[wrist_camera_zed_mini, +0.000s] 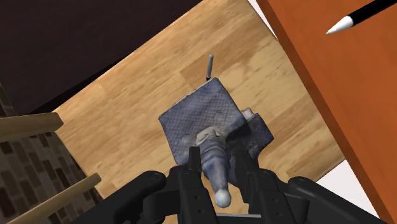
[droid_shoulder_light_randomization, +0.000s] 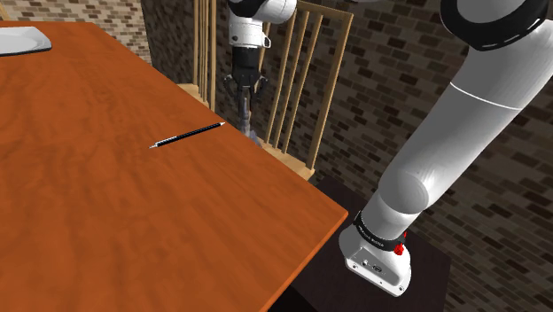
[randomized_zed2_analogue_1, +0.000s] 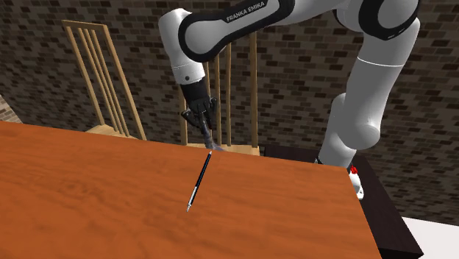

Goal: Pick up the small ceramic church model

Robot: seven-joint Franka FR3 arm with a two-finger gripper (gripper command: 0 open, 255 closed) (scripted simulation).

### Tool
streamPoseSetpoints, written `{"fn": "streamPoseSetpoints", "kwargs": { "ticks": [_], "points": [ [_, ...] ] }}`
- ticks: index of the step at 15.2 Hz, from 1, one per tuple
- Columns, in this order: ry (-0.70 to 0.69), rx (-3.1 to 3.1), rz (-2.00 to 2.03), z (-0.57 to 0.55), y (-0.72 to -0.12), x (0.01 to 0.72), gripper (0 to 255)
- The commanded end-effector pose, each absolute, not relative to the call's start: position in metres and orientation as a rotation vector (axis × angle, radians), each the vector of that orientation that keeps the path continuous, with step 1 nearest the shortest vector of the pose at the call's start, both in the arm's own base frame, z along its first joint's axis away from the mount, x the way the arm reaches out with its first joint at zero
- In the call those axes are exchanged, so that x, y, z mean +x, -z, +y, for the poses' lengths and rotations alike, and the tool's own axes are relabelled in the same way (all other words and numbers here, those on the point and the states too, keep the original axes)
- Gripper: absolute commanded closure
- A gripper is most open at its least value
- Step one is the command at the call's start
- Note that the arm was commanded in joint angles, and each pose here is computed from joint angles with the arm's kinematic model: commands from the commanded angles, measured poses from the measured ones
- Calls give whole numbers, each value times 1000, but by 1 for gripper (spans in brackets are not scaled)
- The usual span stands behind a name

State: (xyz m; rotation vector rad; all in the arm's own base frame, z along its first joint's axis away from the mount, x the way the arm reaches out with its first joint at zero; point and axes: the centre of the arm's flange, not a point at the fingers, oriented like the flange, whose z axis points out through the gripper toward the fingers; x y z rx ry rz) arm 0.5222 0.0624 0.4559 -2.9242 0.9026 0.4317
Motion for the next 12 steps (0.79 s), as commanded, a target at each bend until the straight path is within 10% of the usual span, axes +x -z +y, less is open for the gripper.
{"fn": "streamPoseSetpoints", "kwargs": {
  "ticks": [1, 12],
  "points": [
    [-431, -2924, 902, 62, -466, 523, 255],
    [-431, -2924, 902, 62, -514, 523, 255]
  ]
}}
